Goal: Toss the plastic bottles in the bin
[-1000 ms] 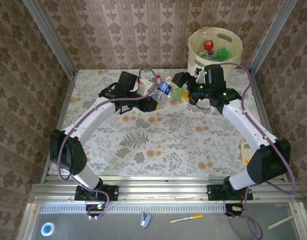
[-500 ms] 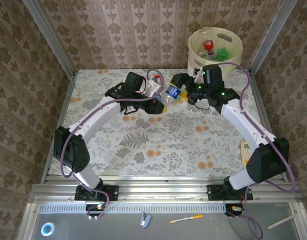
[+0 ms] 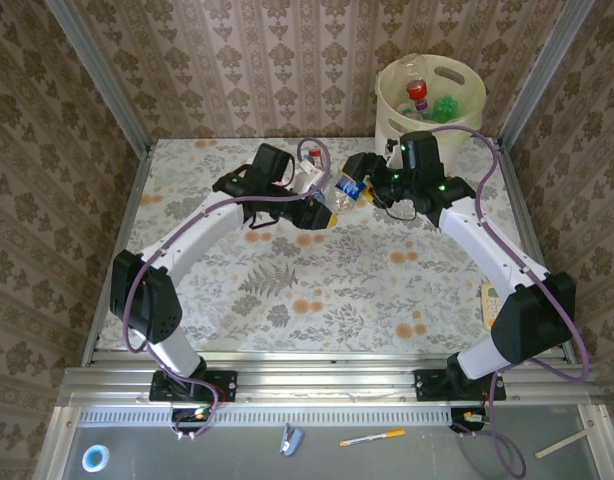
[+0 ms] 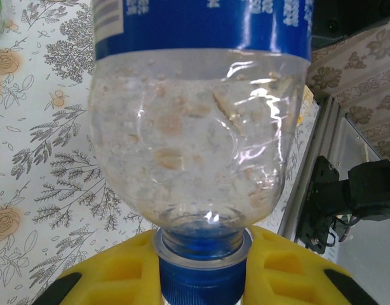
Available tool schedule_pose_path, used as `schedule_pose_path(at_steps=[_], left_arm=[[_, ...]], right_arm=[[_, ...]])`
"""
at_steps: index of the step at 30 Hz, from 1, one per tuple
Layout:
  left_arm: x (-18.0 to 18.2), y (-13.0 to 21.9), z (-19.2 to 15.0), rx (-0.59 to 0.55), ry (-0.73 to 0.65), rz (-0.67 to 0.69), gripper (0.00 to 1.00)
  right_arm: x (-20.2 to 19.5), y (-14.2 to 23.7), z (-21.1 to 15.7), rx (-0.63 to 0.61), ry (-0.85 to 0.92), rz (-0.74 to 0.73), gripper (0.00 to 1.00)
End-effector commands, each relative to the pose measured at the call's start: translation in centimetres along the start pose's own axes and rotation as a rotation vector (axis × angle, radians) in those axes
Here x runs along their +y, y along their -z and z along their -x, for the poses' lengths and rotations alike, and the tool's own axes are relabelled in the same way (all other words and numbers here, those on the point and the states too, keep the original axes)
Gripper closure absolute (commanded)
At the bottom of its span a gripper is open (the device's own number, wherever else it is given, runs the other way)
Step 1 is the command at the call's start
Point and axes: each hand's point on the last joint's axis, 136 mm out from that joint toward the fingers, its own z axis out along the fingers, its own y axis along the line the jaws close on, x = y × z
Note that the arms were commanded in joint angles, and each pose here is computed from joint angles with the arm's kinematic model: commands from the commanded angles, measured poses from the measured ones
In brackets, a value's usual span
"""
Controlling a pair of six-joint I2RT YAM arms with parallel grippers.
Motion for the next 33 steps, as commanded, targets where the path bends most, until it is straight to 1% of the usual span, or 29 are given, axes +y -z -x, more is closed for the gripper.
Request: schedule_pose_path(at_steps=[1,2,4,6,7,8,11,14,15,16,19,20,23,28,29,33], left_arm=[[-1.2,0.0,0.9,-0.008,-0.048,-0.048,0.97],[-1.3,0.0,0.9,-0.009,-0.049,-0.053,0.95],[-1.4,0.0,1.0,-0.010,-0.051,-0.061,0.90],[-1.6,0.1,1.3,-0.019,-0.056,-0.072,0.83],[-1.7,0.2,1.6,-0.030,-0.059,-0.075,0.77],[-1.9,0.3,2.0,-0.041,-0.060,-0.086,0.69],[-2.5,0.3,3.1,-0.061,-0.063,-0.116,0.35],[-2.8,0.8,4.3,-0.096,-0.064,-0.132,0.16],[-2.8,1.0,4.7,-0.113,-0.063,-0.137,0.06],[-2.8,1.4,5.3,-0.135,-0.056,-0.142,0.00],[-2.1,2.7,6.6,-0.193,-0.033,-0.144,0.00],[-1.9,3.3,7.0,-0.212,-0.029,-0.137,0.00],[-1.0,5.0,8.0,-0.261,-0.024,-0.103,0.00],[1.1,7.1,8.6,-0.308,-0.006,-0.024,0.00],[2.3,8.0,8.7,-0.326,0.008,0.009,0.00],[4.0,9.0,8.5,-0.342,0.036,0.062,0.00]], right_arm=[[-1.4,-0.3,-0.3,-0.001,-0.003,-0.058,0.33],[-1.6,-0.2,-0.3,-0.011,-0.004,-0.070,0.36],[-2.0,0.1,-0.2,-0.031,-0.011,-0.082,0.38],[-2.6,0.3,-0.1,-0.047,-0.021,-0.101,0.41],[-2.9,0.3,-0.1,-0.048,-0.028,-0.109,0.42],[-3.2,0.3,-0.3,-0.044,-0.037,-0.112,0.43],[-3.9,0.3,-0.6,-0.040,-0.056,-0.124,0.46],[-4.8,0.7,-0.6,-0.065,-0.077,-0.142,0.46],[-5.1,0.9,-0.6,-0.072,-0.084,-0.145,0.47],[-5.6,1.1,-0.6,-0.081,-0.097,-0.151,0.48],[-7.7,1.6,-0.6,-0.101,-0.148,-0.185,0.49],[-7.7,2.7,-0.5,-0.127,-0.155,-0.178,0.50],[-9.8,3.9,-0.7,-0.162,-0.198,-0.206,0.52],[-13.9,6.0,-1.6,-0.222,-0.294,-0.250,0.54],[-15.1,6.4,-2.0,-0.231,-0.318,-0.266,0.54],[-18.6,7.9,-3.3,-0.259,-0.383,-0.313,0.55]])
